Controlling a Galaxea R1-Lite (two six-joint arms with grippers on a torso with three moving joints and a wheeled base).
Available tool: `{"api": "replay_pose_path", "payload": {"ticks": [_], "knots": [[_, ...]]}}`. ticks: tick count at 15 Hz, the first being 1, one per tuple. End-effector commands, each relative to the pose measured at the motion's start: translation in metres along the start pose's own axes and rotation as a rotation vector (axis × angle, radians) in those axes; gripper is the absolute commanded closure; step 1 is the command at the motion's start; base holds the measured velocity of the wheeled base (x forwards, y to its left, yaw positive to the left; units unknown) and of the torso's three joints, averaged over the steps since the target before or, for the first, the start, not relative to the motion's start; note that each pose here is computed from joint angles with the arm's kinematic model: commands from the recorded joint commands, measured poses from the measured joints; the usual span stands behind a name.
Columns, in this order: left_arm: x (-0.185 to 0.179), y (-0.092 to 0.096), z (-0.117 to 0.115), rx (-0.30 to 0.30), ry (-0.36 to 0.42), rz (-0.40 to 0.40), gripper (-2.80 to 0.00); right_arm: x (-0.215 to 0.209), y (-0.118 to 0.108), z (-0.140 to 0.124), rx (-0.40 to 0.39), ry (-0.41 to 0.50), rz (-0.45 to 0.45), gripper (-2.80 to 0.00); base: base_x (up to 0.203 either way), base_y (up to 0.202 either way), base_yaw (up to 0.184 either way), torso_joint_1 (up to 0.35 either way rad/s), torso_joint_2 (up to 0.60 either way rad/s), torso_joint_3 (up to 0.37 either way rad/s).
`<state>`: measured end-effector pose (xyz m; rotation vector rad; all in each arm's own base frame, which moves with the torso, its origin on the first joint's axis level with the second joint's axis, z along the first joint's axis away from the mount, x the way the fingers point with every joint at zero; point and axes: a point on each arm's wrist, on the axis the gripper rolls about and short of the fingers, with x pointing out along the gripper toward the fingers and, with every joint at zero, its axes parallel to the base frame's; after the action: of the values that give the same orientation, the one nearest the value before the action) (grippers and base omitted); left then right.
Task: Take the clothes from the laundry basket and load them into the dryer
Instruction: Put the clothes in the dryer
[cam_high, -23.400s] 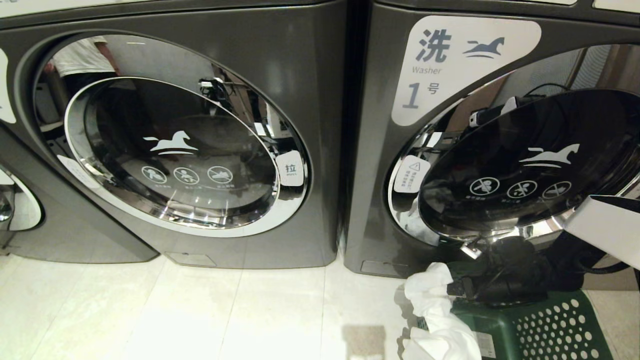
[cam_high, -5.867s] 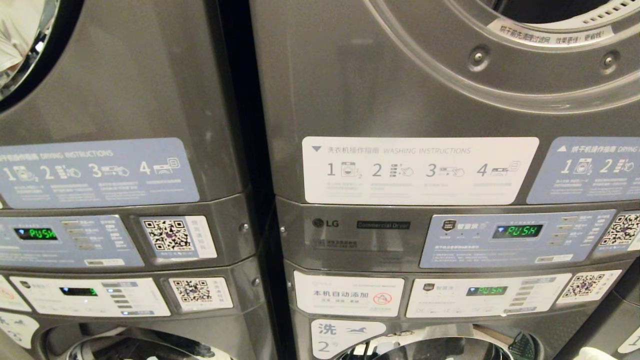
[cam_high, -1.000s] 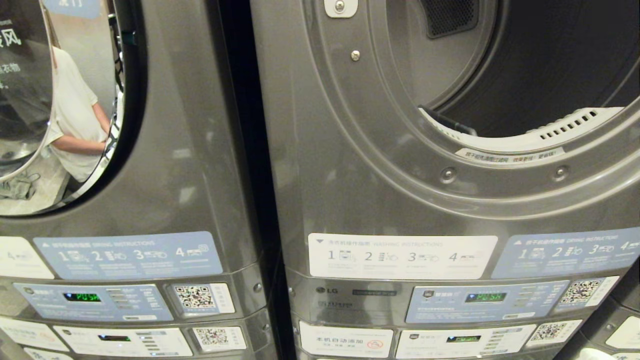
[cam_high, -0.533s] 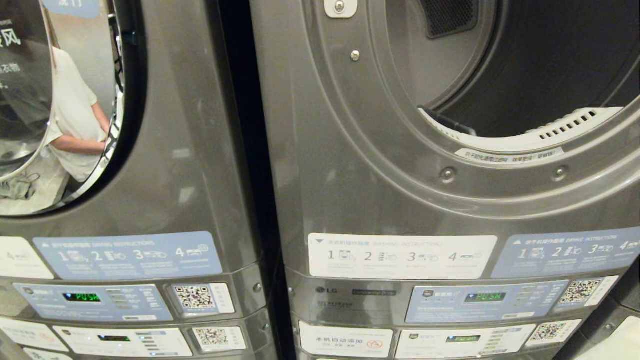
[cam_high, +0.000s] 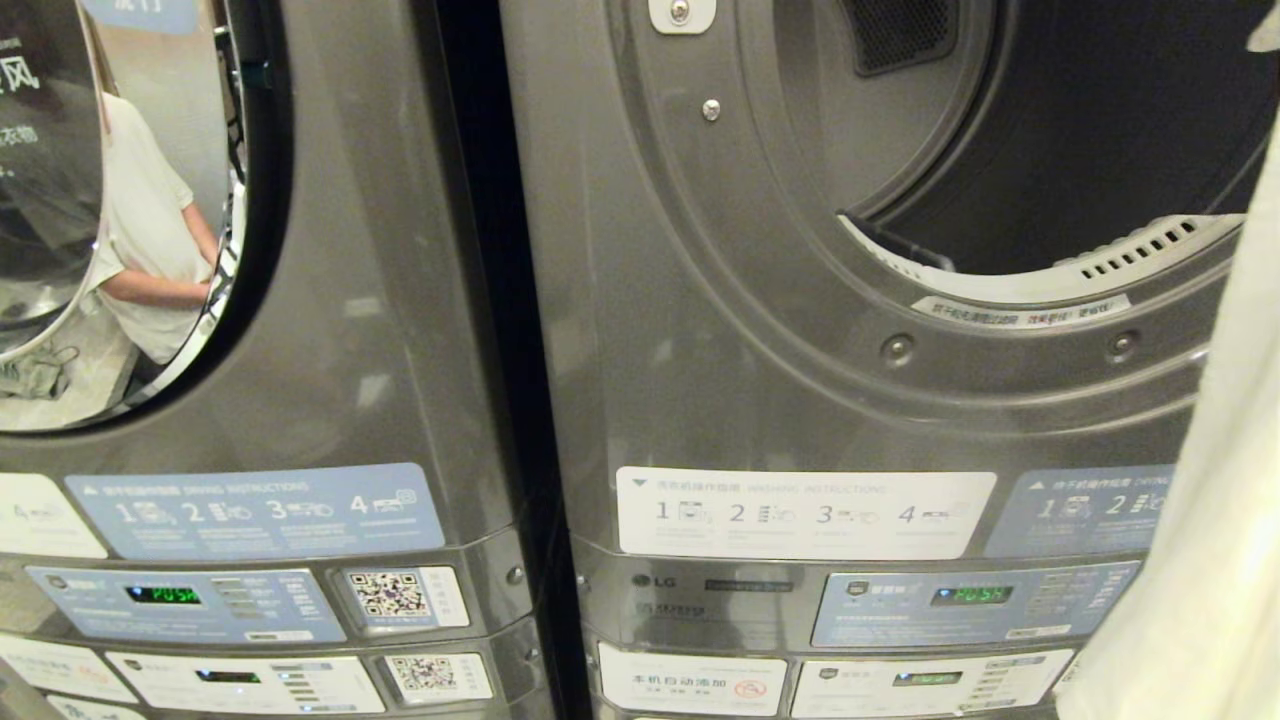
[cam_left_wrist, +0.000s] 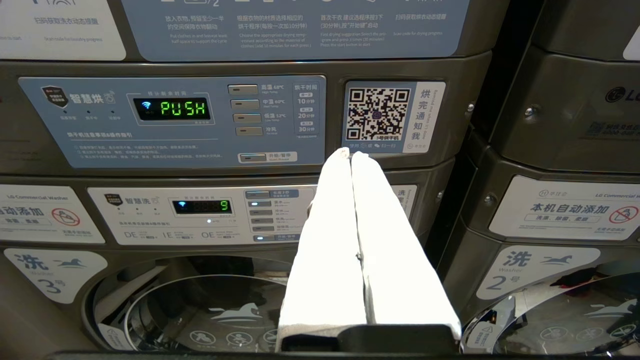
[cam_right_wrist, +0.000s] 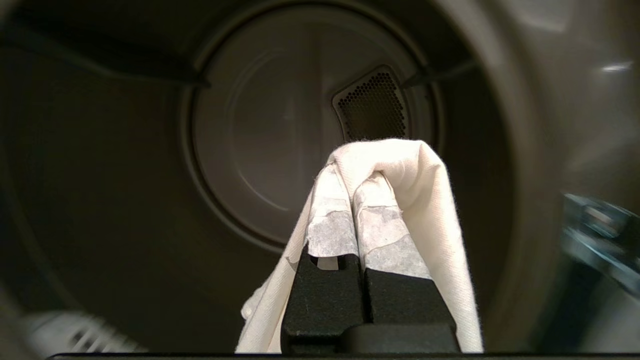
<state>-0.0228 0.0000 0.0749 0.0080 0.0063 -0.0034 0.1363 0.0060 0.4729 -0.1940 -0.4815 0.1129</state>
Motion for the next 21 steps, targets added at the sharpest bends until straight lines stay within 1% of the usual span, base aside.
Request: {"api": "replay_pose_path", "payload": {"ticks": [1,4,6,9,10,12,14,17,18,20,21], "knots": [[0.0,0.0,0.0,0.0,0.0,0.0,0.0,0.065,0.001,-0.049,0.006,0.071,0.018,0.0,0.0,0.0,0.0,0.0,0.0,0.0],[0.0,0.0,0.0,0.001,0.0,0.0,0.0,0.117,-0.001,-0.069,-0.05,-0.029,-0.002,0.0,0.0,0.0,0.0,0.0,0.0,0.0],[0.0,0.0,0.0,0.001,-0.001,0.001,0.0,0.133,0.01,-0.08,-0.068,-0.078,0.019,0.0,0.0,0.0,0.0,0.0,0.0,0.0],[0.0,0.0,0.0,0.001,0.0,0.0,0.0,0.138,0.023,-0.073,-0.103,-0.197,0.029,0.0,0.0,0.0,0.0,0.0,0.0,0.0],[0.0,0.0,0.0,0.001,0.0,0.0,0.0,0.139,0.024,-0.071,-0.122,-0.235,0.021,0.0,0.0,0.0,0.0,0.0,0.0,0.0],[0.0,0.0,0.0,0.001,0.0,0.0,0.0,0.139,0.023,-0.067,-0.174,-0.311,-0.008,0.0,0.0,0.0,0.0,0.0,0.0,0.0],[0.0,0.0,0.0,0.001,0.0,0.0,0.0,0.139,0.023,-0.064,-0.217,-0.366,-0.031,0.0,0.0,0.0,0.0,0.0,0.0,0.0],[0.0,0.0,0.0,0.001,0.0,0.0,0.0,0.147,0.024,-0.072,-0.258,-0.468,-0.083,0.0,0.0,0.0,0.0,0.0,0.0,0.0],[0.0,0.0,0.0,0.001,0.0,0.0,0.0,0.149,0.024,-0.076,-0.269,-0.477,-0.092,0.0,0.0,0.0,0.0,0.0,0.0,0.0],[0.0,0.0,0.0,0.001,0.0,0.0,0.0,0.154,0.026,-0.085,-0.273,-0.461,-0.098,0.0,0.0,0.0,0.0,0.0,0.0,0.0],[0.0,0.0,0.0,0.0,0.0,0.0,0.0,0.159,0.027,-0.093,-0.271,-0.444,-0.116,0.0,0.0,0.0,0.0,0.0,0.0,0.0]]}}
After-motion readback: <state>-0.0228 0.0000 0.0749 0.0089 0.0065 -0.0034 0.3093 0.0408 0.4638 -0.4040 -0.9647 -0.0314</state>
